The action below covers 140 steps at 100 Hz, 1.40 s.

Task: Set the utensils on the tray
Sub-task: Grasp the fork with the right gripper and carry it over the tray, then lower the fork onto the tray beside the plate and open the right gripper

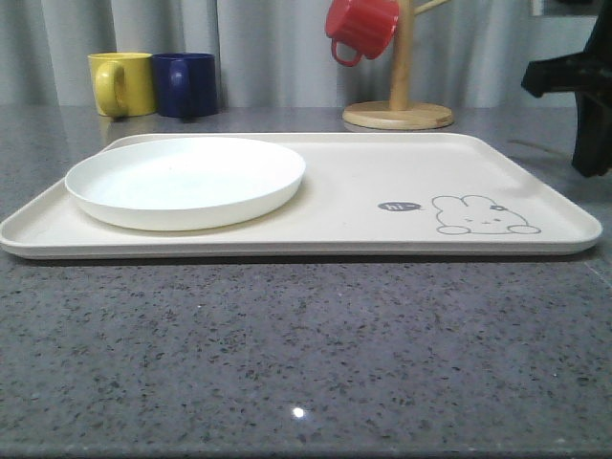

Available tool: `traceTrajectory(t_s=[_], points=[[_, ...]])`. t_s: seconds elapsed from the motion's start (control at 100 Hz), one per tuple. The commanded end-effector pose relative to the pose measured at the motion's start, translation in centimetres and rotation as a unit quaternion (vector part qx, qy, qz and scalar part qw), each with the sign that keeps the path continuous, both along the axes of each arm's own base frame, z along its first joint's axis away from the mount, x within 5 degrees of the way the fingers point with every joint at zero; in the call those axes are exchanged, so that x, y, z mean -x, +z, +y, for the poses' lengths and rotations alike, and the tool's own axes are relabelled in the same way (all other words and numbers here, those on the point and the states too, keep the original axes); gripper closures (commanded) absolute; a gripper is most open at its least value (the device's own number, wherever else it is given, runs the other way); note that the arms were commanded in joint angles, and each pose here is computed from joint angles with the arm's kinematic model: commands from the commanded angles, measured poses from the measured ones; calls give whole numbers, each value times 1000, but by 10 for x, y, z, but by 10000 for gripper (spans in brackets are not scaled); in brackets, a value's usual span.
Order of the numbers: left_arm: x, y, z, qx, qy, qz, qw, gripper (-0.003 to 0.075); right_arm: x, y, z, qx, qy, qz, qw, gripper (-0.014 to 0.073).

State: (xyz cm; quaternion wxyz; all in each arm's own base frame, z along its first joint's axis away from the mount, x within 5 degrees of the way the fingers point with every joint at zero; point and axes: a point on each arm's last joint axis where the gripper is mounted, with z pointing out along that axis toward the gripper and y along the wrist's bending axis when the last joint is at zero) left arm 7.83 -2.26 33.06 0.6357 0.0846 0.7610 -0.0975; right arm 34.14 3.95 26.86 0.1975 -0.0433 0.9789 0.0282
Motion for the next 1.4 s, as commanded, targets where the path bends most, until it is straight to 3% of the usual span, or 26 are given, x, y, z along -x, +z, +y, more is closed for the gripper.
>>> traceTrajectory(t_s=[0.0, 0.16, 0.3, 0.46, 0.69, 1.0, 1.39], points=[[-1, 14, 2, 13, 13, -41, 999, 739, 7, 49, 2, -11, -8, -72, 997, 641], [-1, 14, 2, 13, 13, -41, 999, 739, 18, 80, 21, -36, -16, -100, 994, 641], [-1, 14, 2, 13, 13, -41, 999, 739, 24, 87, 53, -49, -16, -123, 991, 641], [-1, 14, 2, 13, 13, -41, 999, 739, 27, 81, 95, -42, -21, -153, 987, 641], [-1, 14, 2, 13, 13, -41, 999, 739, 24, 61, 144, -83, -13, -159, 984, 641], [-1, 14, 2, 13, 13, -41, 999, 739, 12, 33, 162, -102, -23, -136, 985, 641], [-1, 14, 2, 13, 13, -41, 999, 739, 7, 20, 167, -107, -26, -122, 986, 636]])
